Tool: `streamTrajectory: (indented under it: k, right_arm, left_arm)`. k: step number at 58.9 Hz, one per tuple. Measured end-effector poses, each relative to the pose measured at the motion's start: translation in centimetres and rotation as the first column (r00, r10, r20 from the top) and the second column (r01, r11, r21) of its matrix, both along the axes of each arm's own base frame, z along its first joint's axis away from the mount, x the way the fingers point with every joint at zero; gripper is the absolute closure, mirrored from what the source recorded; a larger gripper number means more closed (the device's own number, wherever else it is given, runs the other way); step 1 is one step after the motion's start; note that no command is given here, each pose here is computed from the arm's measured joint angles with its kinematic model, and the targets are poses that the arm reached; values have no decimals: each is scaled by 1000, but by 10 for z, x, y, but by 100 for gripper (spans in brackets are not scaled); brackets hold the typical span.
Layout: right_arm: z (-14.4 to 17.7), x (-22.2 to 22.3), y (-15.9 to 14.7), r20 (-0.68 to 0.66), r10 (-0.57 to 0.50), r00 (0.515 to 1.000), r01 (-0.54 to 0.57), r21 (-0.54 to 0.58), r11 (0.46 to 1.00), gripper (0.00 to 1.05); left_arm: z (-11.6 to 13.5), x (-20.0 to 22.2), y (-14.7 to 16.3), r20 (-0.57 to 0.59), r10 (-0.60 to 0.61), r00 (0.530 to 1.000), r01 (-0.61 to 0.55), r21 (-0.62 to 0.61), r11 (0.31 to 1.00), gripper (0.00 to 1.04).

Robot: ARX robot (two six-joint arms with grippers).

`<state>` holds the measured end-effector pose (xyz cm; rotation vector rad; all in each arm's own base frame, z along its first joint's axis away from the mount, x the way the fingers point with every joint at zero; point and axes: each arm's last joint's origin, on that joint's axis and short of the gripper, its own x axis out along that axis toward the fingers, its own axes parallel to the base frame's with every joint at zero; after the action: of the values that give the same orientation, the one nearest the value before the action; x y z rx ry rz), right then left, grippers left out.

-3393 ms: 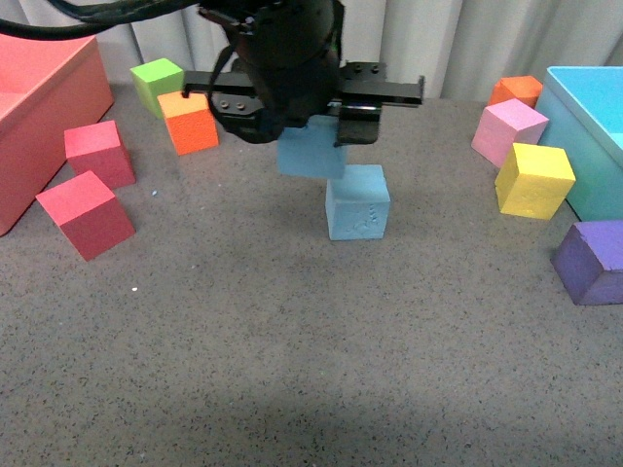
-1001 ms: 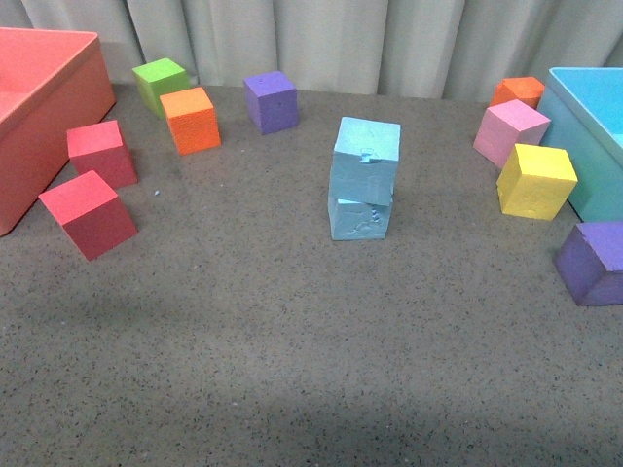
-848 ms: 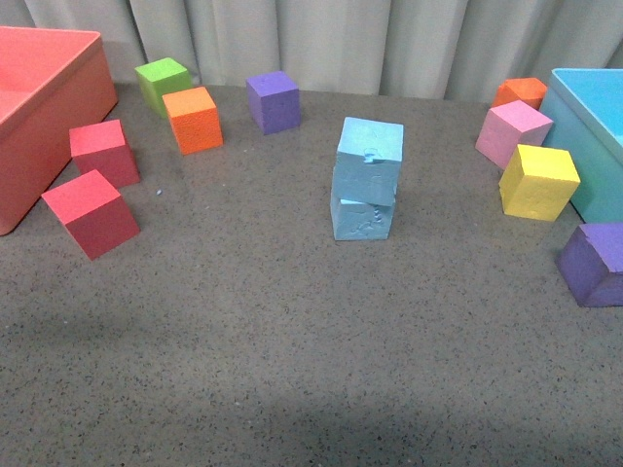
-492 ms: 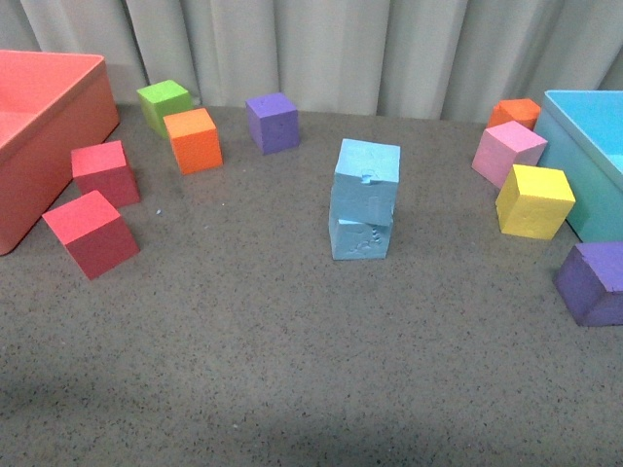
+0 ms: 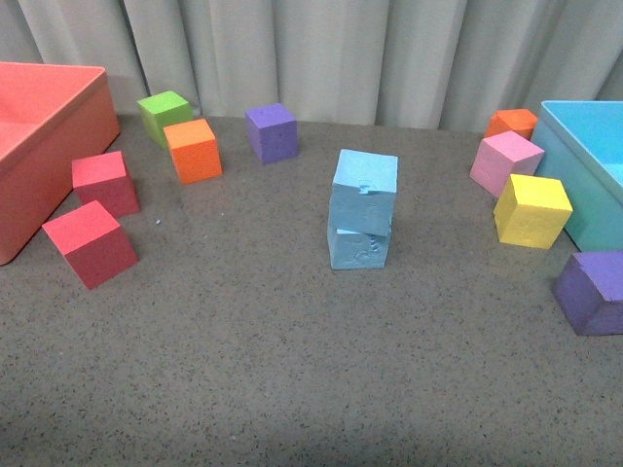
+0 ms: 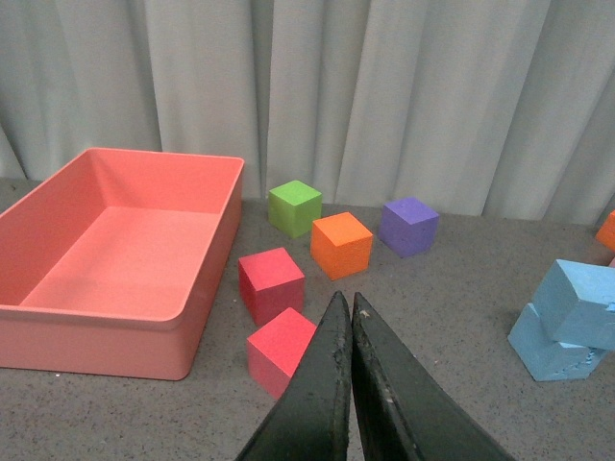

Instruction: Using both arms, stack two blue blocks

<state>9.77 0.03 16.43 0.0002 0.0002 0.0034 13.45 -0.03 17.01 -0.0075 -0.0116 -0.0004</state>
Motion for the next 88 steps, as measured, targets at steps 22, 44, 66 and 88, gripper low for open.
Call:
streamTrajectory:
  k: [22,44,66,88]
  right_arm:
    - [0,0,0,0,0,1000,0,0,1000,10]
    - [0,0,0,0,0,1000,0,0,1000,10]
    - [0,0,0,0,0,1000,0,0,1000,10]
    - [0,0,0,0,0,1000,0,0,1000,10]
  left_arm:
    - [3,-13,0,9,0,1000,0,0,1000,101]
    - [3,-22,0,12,0,1000,0,0,1000,101]
    - [-2,-35,0,-20,-2,1000,2,0,1000,101]
    - [0,-38,0,5,-2,1000,2,0,1000,60]
